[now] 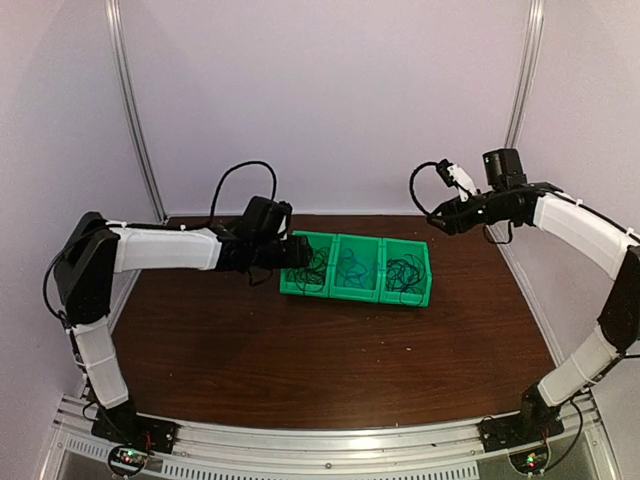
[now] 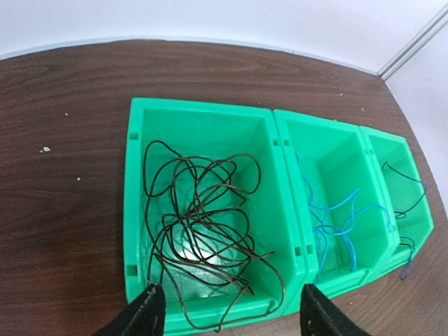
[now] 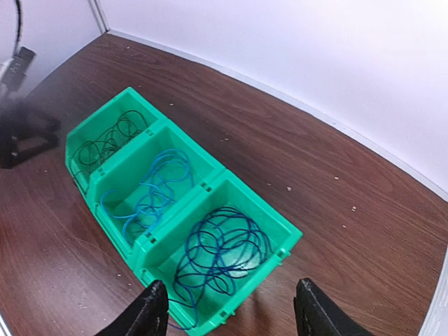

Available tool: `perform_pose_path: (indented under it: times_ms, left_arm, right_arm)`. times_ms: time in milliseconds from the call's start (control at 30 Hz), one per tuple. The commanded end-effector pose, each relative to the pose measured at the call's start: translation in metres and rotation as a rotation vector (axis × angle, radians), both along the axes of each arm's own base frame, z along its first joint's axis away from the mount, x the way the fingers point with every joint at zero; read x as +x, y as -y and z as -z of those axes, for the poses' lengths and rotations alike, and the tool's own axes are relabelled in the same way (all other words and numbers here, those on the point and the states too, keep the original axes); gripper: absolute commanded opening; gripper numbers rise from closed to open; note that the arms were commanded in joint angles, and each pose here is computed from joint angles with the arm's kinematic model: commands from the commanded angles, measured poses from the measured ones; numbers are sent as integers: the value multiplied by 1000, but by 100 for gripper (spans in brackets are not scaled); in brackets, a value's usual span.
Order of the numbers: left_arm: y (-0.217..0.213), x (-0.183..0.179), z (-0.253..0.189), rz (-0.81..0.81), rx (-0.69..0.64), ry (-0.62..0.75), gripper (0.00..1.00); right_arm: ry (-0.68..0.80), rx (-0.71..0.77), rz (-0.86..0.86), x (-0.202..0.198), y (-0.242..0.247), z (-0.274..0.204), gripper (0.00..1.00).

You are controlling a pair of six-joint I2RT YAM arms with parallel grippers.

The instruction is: Untangle the cables

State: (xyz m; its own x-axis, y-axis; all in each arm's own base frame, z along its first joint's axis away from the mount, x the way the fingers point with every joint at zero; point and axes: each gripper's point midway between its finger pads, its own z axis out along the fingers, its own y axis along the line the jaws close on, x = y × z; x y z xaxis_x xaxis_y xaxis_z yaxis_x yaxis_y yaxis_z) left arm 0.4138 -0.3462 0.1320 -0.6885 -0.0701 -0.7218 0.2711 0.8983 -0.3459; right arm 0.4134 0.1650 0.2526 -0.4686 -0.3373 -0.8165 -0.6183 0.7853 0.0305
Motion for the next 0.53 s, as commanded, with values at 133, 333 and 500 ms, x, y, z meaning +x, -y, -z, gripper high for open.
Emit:
perform_pose_path:
  times_ms: [133,333,500]
  left_arm:
    - [-38,-40,-59,81,91,128,73]
    - [-73,-51,-84,26,157,236,74]
    - [-81,-53,-90,3,164,250,73]
  right_arm:
    - [213,98,229,-4,62,-39,69]
    - [245,134,264,-12,67,-36,68]
    - [258,189,271,-15,65,-36,68]
